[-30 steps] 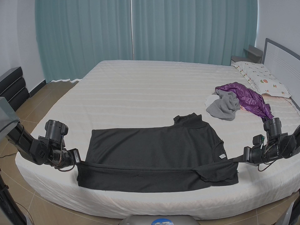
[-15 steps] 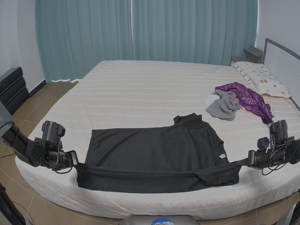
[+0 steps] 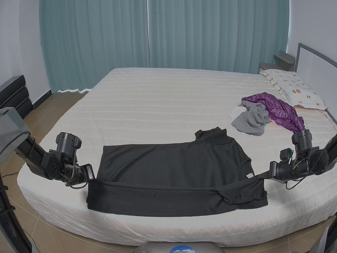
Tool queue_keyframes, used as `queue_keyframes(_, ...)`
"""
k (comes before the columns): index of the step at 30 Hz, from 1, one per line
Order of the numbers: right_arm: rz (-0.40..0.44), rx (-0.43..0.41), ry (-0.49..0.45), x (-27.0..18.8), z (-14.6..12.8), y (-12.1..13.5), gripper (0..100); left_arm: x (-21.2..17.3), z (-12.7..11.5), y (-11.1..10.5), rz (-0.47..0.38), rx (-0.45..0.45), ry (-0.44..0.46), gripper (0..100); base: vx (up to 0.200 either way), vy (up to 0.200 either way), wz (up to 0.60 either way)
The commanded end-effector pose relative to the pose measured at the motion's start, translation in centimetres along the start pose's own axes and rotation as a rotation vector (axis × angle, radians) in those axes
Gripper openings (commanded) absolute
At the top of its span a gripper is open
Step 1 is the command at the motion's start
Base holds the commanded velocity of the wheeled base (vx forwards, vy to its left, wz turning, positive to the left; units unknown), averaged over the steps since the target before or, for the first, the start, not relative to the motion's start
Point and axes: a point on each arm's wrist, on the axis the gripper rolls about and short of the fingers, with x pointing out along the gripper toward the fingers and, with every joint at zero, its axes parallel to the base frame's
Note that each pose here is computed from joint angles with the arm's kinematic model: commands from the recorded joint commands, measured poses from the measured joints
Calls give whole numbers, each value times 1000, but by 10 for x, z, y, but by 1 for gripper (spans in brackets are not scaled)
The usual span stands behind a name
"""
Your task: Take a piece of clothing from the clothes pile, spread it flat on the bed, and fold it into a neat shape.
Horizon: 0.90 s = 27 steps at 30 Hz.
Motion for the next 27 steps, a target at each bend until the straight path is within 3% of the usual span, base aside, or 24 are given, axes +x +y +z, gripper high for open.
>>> queue_keyframes(1,-14,43,37,29,11,-10,0,29,1,-3,18,-1,37,0,0,0,0)
queue_keyframes(14,-25,62,74,61,17,-23,0,59,5,-8,28,-2,52,0,0,0,0)
queue_keyframes(15,-25,63,75,61,17,-23,100,59,5,-8,28,-2,51,0,0,0,0)
queue_keyframes(16,-23,63,73,62,17,-23,100,59,6,-8,25,-4,49,100,0,0,0)
queue_keyframes(23,8,94,23,40,22,-12,100,50,11,-10,13,-26,26,100,0,0,0)
queue_keyframes(27,30,99,30,23,8,-2,100,29,19,-11,-11,-69,-18,100,0,0,0)
